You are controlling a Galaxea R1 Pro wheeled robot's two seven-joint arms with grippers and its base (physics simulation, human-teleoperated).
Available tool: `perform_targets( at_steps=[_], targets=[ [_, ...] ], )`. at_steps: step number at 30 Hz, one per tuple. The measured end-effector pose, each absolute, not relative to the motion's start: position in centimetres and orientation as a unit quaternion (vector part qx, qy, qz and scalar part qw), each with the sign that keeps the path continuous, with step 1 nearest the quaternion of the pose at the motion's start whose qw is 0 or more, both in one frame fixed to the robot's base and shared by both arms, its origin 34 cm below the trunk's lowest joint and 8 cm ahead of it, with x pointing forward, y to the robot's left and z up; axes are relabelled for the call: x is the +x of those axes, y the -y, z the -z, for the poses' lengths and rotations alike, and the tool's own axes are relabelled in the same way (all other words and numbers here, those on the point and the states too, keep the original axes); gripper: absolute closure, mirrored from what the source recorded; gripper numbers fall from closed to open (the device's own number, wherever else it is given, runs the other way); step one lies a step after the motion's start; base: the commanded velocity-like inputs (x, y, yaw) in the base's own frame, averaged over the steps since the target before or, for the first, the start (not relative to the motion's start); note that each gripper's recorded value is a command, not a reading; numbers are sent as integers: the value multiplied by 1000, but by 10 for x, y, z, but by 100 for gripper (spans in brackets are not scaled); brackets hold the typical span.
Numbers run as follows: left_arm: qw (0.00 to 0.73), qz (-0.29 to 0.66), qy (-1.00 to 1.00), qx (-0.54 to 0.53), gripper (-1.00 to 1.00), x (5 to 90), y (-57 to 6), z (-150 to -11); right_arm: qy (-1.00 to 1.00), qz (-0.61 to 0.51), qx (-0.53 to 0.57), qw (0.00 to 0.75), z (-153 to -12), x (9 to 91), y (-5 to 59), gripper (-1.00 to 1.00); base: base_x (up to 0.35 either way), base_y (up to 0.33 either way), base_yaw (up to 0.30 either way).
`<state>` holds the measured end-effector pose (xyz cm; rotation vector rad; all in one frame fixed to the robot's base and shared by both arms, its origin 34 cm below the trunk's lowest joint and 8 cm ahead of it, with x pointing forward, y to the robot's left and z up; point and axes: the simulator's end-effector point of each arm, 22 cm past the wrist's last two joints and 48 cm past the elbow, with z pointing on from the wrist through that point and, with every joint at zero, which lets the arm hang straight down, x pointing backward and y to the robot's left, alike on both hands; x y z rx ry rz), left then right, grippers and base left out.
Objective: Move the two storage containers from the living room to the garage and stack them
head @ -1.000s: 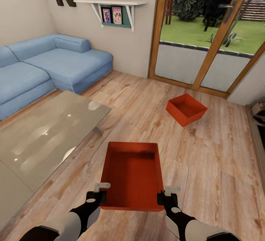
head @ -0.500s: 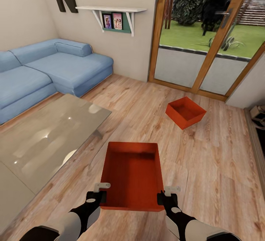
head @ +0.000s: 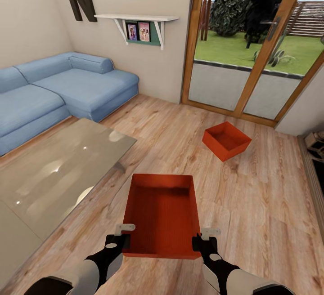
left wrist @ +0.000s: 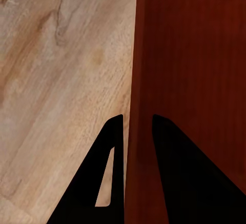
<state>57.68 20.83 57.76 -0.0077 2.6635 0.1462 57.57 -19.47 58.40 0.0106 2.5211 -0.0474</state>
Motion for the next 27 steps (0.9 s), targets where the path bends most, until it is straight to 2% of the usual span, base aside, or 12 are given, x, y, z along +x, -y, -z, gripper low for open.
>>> perform_targets(
  at_steps=[27],
  targets=[
    [250,-53,-967,-6,100,586,-209,-595,-947,18,1,320,-602,588,194,100,0,0,0]
  ],
)
